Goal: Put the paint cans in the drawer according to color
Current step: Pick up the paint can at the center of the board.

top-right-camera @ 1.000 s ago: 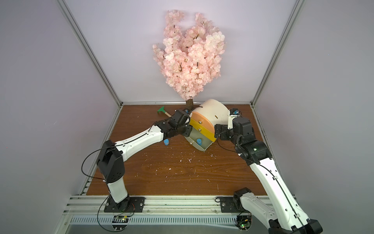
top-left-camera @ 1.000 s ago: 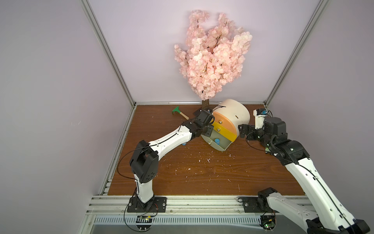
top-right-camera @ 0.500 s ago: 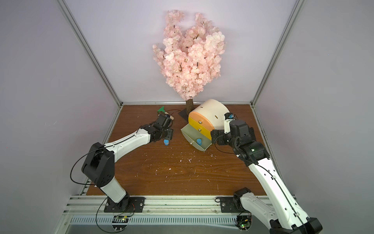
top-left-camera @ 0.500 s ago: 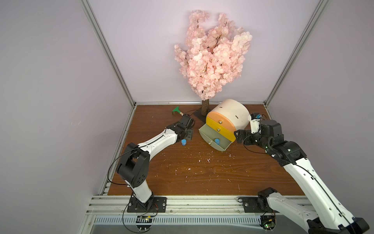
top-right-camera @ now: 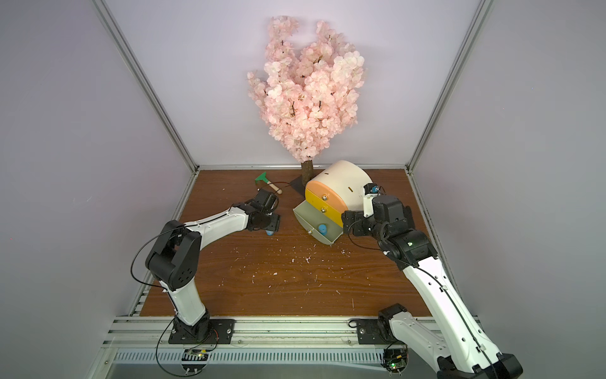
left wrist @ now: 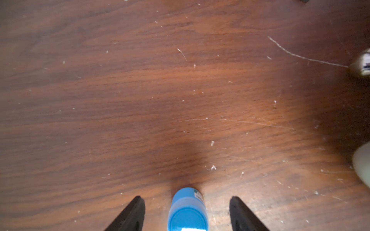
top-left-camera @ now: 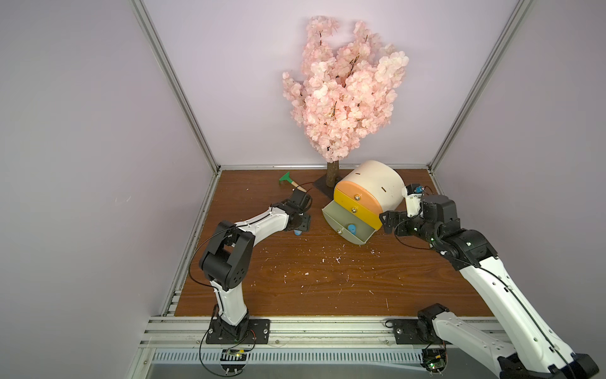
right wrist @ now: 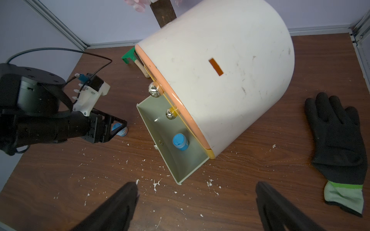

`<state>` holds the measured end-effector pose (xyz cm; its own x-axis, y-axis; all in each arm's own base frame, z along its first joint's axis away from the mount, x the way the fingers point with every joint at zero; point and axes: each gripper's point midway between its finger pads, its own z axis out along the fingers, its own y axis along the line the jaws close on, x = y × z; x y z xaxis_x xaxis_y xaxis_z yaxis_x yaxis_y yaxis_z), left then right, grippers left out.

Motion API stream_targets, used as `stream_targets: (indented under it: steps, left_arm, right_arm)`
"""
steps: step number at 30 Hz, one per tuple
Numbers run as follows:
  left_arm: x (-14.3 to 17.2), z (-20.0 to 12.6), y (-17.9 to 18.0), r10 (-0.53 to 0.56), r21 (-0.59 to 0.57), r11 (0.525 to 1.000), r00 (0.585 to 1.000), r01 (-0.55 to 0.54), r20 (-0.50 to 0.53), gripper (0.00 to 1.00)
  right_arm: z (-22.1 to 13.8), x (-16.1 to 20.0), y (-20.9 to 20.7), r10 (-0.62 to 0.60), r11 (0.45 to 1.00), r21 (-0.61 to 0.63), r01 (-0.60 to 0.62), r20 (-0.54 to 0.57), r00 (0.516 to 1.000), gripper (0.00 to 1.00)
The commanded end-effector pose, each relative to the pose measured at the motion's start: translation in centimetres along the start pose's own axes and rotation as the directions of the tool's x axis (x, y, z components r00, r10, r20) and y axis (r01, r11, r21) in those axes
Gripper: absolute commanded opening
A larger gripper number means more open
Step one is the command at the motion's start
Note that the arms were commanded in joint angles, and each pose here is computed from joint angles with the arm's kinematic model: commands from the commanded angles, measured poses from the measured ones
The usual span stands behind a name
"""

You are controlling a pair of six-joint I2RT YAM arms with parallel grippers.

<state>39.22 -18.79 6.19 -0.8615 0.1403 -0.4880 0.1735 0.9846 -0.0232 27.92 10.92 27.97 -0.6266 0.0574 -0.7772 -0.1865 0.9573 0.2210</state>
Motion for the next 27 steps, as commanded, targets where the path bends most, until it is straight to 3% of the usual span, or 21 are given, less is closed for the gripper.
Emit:
stream_targets:
  steps: [1,14,20,27]
  left_arm:
    - [1.0,0.7,0.3,-0.022,0.004,1.0,0.999,0.022,-0.028,0.66]
    - [3.0,1.3,0.7,-0.053,-0.008,0.999,0.997,0.053,-0.063,0.55]
    - [2.5,0.6,1.1,-0.05,-0.022,0.999,0.998,0.049,-0.037,0.42]
    - [1.2,-0.8,1.3,-0.036,-0.029,0.999,0.999,0.036,0.009,0.34]
  right_arm:
    - [-0.6,-0.7,0.3,0.003,1.0,-0.009,-0.003,0.034,0.999,0.98]
    - [-0.4,-0.7,0.2,0.011,1.0,-0.006,-0.011,0.034,0.999,0.98]
    - [-0.3,-0.6,0.3,0.012,1.0,-0.009,-0.012,0.032,0.999,0.98]
    - [-0.4,-0.6,0.2,0.009,1.0,-0.006,-0.009,0.033,0.999,0.98]
